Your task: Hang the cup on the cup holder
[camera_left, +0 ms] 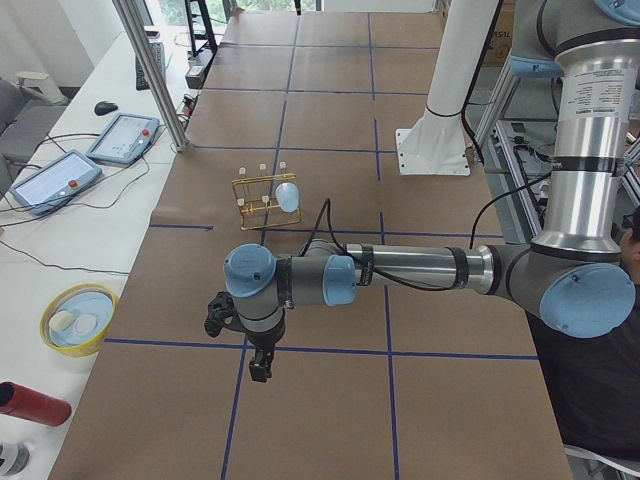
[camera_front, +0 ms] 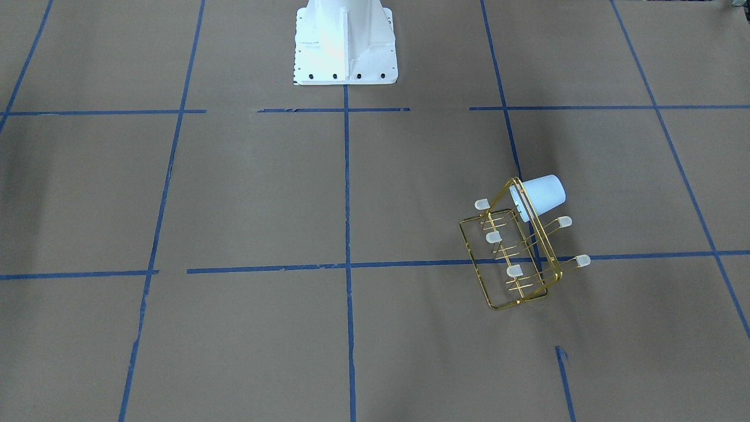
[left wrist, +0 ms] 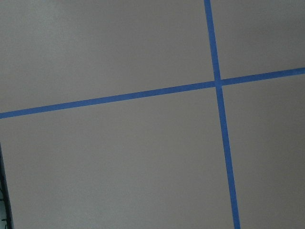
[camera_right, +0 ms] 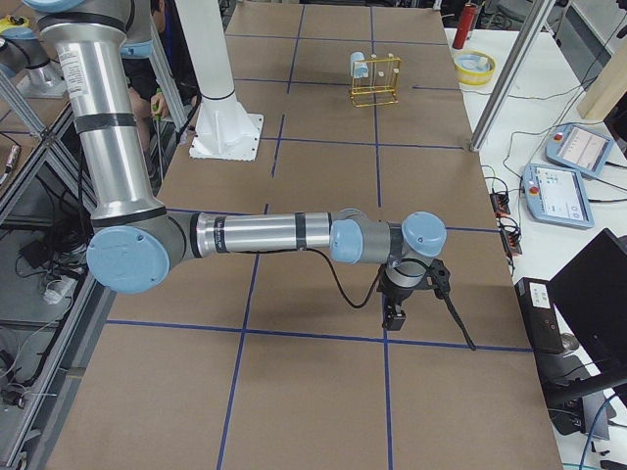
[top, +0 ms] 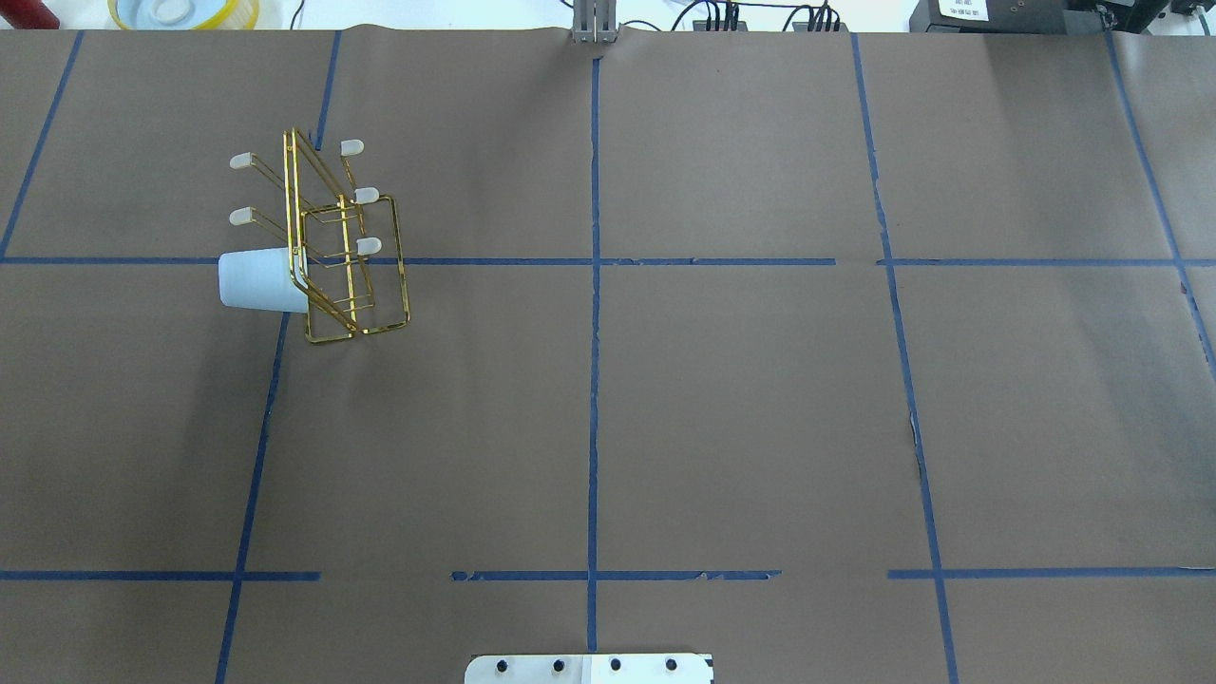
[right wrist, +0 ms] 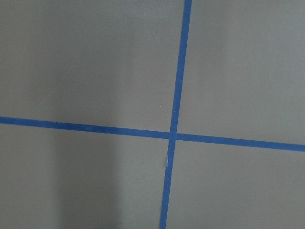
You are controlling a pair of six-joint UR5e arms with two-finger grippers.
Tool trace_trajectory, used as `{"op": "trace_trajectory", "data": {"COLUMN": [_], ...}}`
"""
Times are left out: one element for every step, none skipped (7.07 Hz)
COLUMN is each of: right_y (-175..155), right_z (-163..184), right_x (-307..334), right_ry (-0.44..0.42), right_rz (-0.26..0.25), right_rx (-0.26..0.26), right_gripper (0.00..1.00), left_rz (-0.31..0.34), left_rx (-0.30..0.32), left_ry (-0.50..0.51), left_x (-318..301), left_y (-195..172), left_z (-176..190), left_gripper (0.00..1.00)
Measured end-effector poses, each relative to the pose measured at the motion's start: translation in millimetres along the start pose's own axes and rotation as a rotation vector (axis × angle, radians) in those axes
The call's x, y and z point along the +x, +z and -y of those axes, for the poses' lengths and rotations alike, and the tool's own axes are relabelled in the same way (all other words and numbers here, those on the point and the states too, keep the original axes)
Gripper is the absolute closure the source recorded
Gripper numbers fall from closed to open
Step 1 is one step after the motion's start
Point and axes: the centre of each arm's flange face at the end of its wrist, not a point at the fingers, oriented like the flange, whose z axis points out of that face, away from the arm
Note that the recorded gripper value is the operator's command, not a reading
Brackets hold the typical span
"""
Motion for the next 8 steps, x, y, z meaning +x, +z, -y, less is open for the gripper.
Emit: {"op": "trace_trajectory", "data": {"right_y": [0.0,0.0,0.0,0.0,0.0,0.0,0.0,0.0], "right_z": [0.0,0.0,0.0,0.0,0.0,0.0,0.0,0.0], "right_x": [0.0,0.0,0.0,0.0,0.0,0.0,0.0,0.0], "right_ry": [0.000,0.000,0.000,0.000,0.000,0.000,0.000,0.001], "right_rz": [0.000,0.000,0.000,0.000,0.000,0.000,0.000,0.000], "right_rx": [0.000,0.000,0.000,0.000,0.000,0.000,0.000,0.000], "right_gripper": [0.00,0.00,0.00,0.00,0.00,0.00,0.00,0.00], "left_rz": [-0.038,-0.083,-0.101,-0.107,-0.109,-0.110,-0.110,-0.108], "left_rx": [0.005,0.016,0.024,0.029,0.032,0.033,0.038,0.043], "left_ry": [-0.005,-0.005,-0.001,0.003,0.004,0.004,0.007,0.010], "left_x": [2.3,6.6,9.2,10.3,10.9,11.2,13.0,15.1], "left_y": [2.3,2.4,1.7,1.2,0.9,0.5,-1.9,-4.8], "left_z": [-1.0,0.5,1.6,1.9,2.3,3.1,5.1,7.0], "left_gripper": [0.00,0.00,0.00,0.00,0.00,0.00,0.00,0.00]}}
